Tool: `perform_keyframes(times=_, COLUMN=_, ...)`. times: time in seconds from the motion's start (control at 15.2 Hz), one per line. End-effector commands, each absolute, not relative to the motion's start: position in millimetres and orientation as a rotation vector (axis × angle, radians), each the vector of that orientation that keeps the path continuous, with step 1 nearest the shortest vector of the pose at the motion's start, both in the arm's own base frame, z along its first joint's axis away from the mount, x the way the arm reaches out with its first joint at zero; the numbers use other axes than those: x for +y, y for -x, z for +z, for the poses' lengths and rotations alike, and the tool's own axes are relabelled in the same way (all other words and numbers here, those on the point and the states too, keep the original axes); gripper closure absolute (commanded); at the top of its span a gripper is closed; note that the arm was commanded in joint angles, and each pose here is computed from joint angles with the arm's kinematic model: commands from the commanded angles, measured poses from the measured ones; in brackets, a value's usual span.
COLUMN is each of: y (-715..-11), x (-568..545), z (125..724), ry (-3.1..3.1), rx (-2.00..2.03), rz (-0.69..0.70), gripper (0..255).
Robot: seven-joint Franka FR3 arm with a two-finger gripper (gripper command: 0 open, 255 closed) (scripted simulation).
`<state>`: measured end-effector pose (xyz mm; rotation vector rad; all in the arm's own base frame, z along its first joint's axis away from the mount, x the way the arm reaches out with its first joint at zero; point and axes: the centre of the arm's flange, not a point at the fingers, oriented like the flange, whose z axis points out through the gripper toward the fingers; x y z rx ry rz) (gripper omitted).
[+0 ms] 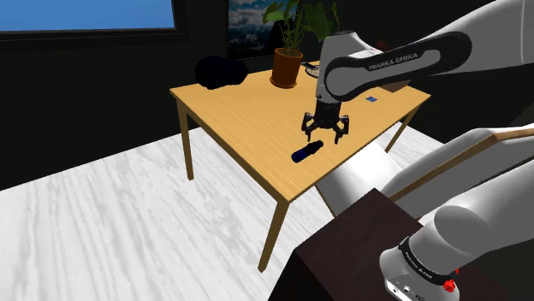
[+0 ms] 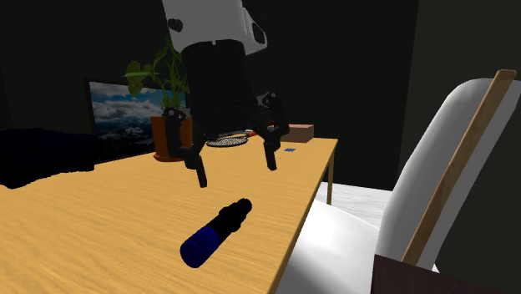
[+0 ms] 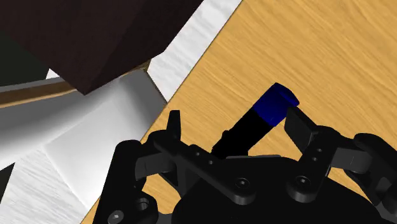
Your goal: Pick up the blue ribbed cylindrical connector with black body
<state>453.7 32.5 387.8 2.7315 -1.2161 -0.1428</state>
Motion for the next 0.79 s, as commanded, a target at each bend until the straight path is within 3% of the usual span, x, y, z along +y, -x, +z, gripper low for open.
perform_keyframes(times=0.0, y=-474, x=25, z=368, ry=-2.645, rx=-1.390, rz=-0.142, gripper=0)
perform_keyframes(times=0.46, y=-527, x=-17, z=304, ry=-2.305, rx=-1.895, rz=-0.136, gripper=0)
perform_keyframes(times=0.73, y=-527, x=-17, z=283, ry=-2.305, rx=-1.895, rz=-0.136, gripper=0)
